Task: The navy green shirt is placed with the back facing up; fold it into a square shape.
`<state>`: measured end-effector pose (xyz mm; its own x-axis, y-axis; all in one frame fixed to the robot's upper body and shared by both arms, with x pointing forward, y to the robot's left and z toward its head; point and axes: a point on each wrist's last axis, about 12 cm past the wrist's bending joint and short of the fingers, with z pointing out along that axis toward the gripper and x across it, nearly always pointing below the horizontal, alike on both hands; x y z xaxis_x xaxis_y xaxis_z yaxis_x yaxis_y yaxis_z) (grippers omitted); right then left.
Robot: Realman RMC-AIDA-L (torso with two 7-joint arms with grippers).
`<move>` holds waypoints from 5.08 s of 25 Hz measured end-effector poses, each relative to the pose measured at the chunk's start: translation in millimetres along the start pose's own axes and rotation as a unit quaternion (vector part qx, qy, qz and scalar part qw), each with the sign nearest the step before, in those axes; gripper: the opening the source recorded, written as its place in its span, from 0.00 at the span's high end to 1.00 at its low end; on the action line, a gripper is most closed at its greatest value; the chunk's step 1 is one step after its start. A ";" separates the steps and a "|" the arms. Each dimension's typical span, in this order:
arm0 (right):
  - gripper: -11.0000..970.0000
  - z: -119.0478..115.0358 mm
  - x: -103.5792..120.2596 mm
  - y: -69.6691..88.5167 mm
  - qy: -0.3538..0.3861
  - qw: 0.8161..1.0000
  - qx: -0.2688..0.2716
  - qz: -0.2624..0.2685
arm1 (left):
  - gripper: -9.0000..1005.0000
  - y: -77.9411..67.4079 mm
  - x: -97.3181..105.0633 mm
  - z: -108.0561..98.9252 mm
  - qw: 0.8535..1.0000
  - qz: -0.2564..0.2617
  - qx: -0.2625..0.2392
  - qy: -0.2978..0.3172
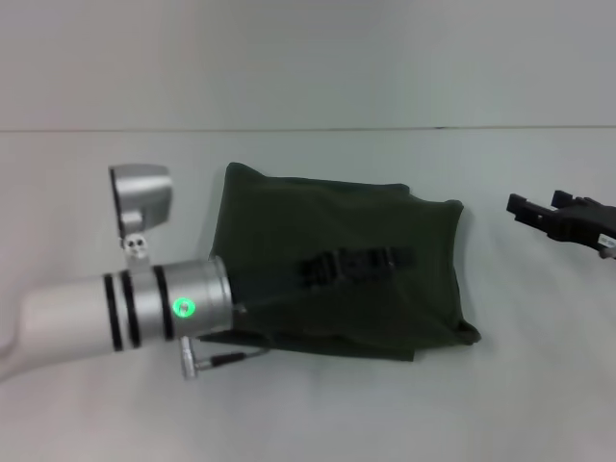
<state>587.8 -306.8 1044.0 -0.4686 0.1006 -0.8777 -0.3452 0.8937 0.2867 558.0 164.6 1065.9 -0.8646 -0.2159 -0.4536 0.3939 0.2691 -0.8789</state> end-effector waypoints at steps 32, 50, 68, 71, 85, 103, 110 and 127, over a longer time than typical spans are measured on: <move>0.12 -86.9 76.9 50.1 -0.006 0.943 -0.286 -0.168 | 0.07 18.6 20.9 -133.6 0.922 0.374 -0.096 -0.006; 0.12 -89.3 97.5 54.5 0.014 0.944 -0.283 -0.170 | 0.07 17.5 -76.9 -74.7 0.971 0.111 -0.211 0.011; 0.12 -94.6 101.8 55.7 0.013 0.944 -0.288 -0.163 | 0.08 34.8 -87.3 -55.4 0.946 0.060 -0.320 0.007; 0.12 -94.2 101.2 55.8 0.012 0.943 -0.288 -0.164 | 0.10 36.3 -87.8 -57.1 0.943 0.062 -0.326 0.001; 0.12 -94.8 101.6 56.1 0.013 0.943 -0.290 -0.163 | 0.17 35.3 -78.6 -46.9 0.949 0.053 -0.311 0.019; 0.12 -97.0 101.1 57.1 0.009 0.941 -0.297 -0.160 | 0.58 37.7 -75.2 -52.1 0.948 0.053 -0.314 0.021; 0.12 -95.6 99.7 57.7 0.008 0.940 -0.299 -0.162 | 0.90 37.5 -73.9 -52.4 0.949 0.056 -0.311 0.023; 0.12 -94.5 97.8 57.2 0.005 0.941 -0.297 -0.163 | 0.94 46.5 -58.1 -90.4 0.958 -0.007 -0.287 -0.029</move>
<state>445.4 -287.2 1010.9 -0.2651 -0.1434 -0.9535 -0.8644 0.4735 0.1692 598.4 274.5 1064.8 -0.8428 -0.2705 -0.4652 0.1327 0.7332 -0.6669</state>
